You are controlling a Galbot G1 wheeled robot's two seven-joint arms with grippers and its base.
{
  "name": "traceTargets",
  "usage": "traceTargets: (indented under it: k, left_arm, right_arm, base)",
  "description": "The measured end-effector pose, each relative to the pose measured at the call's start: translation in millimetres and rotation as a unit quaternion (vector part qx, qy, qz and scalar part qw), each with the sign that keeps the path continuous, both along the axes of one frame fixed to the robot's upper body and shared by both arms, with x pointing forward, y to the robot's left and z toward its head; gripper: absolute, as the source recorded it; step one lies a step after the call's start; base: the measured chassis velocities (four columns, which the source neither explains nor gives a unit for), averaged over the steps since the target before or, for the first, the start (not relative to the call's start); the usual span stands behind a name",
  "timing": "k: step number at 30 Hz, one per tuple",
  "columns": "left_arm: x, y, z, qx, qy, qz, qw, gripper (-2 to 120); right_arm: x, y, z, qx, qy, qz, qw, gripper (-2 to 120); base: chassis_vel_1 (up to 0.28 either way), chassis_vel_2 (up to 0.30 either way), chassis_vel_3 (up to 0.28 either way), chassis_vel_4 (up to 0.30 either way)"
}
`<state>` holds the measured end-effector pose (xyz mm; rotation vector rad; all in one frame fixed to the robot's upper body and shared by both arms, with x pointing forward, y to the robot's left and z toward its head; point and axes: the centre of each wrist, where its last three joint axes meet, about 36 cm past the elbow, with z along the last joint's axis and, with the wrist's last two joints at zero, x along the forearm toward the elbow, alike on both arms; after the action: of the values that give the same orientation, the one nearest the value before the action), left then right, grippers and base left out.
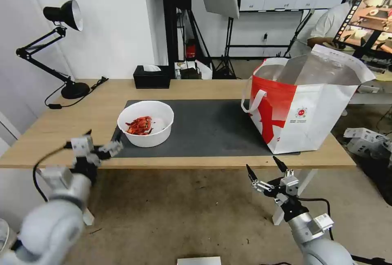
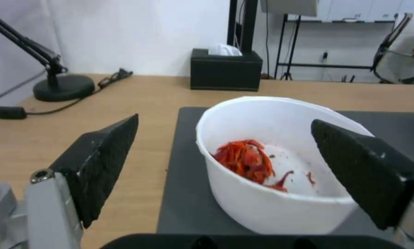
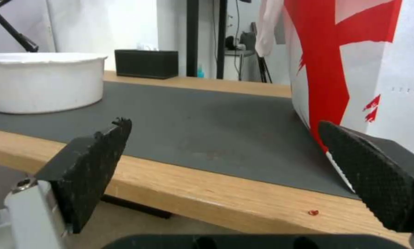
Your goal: Pick up the trash from the table and place it into the takeout bag.
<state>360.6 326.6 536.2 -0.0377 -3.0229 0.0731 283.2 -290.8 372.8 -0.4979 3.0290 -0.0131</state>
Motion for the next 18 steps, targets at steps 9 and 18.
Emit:
traceTargets:
  k: [9,18]
  left_arm:
    - [82,41,65,-0.097,0.195,-0.037,0.9753,100]
    - [140,52,56,-0.137,0.256,-0.022,0.9567,100]
  right_arm:
    - [0,0,0,0.0,0.0,0.0,1.0,100]
    - [0,0,0,0.0,-0.001,0.0,1.0,100]
  base:
    - [0.0,0.0,0.0,0.0]
    - [0.0,0.0,0.0,0.0]
